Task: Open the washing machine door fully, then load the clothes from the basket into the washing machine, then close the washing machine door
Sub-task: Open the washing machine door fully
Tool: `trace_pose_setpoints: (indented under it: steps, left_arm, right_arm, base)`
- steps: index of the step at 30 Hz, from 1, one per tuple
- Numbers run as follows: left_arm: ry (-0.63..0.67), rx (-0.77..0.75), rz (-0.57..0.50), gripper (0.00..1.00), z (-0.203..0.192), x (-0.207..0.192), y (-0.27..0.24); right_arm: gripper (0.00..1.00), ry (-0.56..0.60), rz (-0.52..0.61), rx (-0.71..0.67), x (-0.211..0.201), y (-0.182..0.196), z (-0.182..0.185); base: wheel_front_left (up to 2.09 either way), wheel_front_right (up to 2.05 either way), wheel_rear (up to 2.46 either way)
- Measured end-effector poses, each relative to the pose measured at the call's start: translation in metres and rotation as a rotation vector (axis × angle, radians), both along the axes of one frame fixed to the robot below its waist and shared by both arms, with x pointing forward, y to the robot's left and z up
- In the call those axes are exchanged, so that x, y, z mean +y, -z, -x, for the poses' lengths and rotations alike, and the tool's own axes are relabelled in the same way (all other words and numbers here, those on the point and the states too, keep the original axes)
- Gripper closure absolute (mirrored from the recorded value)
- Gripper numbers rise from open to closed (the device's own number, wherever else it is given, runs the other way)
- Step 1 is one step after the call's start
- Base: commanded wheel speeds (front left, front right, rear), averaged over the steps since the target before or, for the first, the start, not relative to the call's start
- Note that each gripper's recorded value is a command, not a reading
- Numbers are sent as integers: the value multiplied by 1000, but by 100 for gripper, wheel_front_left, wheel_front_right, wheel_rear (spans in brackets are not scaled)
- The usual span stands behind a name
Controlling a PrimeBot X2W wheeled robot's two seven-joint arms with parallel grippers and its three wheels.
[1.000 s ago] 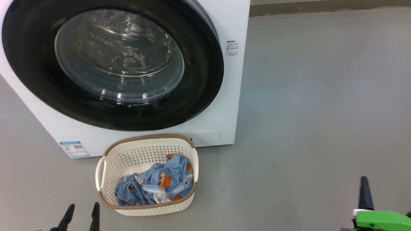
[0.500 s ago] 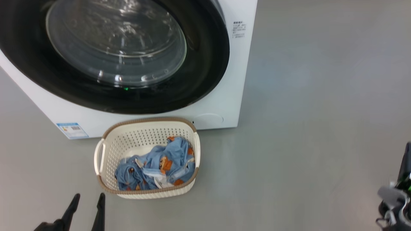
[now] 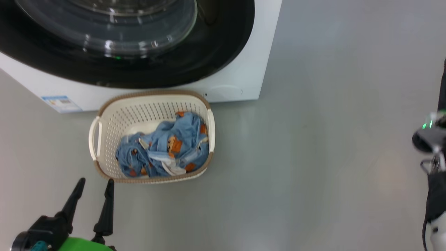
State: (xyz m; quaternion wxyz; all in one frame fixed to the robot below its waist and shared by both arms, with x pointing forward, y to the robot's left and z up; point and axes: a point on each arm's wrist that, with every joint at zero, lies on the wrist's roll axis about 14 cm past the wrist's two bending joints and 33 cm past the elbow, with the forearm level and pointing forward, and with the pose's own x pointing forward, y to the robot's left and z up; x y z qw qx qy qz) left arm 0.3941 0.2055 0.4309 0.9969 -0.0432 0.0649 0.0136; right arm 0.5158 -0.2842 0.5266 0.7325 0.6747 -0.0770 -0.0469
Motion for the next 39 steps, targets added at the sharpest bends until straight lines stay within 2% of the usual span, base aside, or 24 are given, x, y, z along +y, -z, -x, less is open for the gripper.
trace_pose_setpoints:
  steps: [5,10,16,26,39]
  left_arm:
    - [1,28,-8,0,-11,2,13]
    - [17,59,-24,0,-21,-1,28]
    - [17,96,-32,0,-31,0,47]
    - [-12,148,-38,0,-30,8,67]
    - [-53,190,-34,0,-24,20,81]
  right_arm:
    - [100,-81,16,-75,19,-21,-37]
    - [100,-190,73,-97,51,-23,-69]
    - [100,-363,119,-144,103,-28,-100]
    - [100,-577,141,-193,172,-23,-124]
    - [100,-711,159,-256,223,-22,-150]
  base:
    - [0,0,0]
    - [0,0,0]
    - [0,0,0]
    - [0,0,0]
    - [0,0,0]
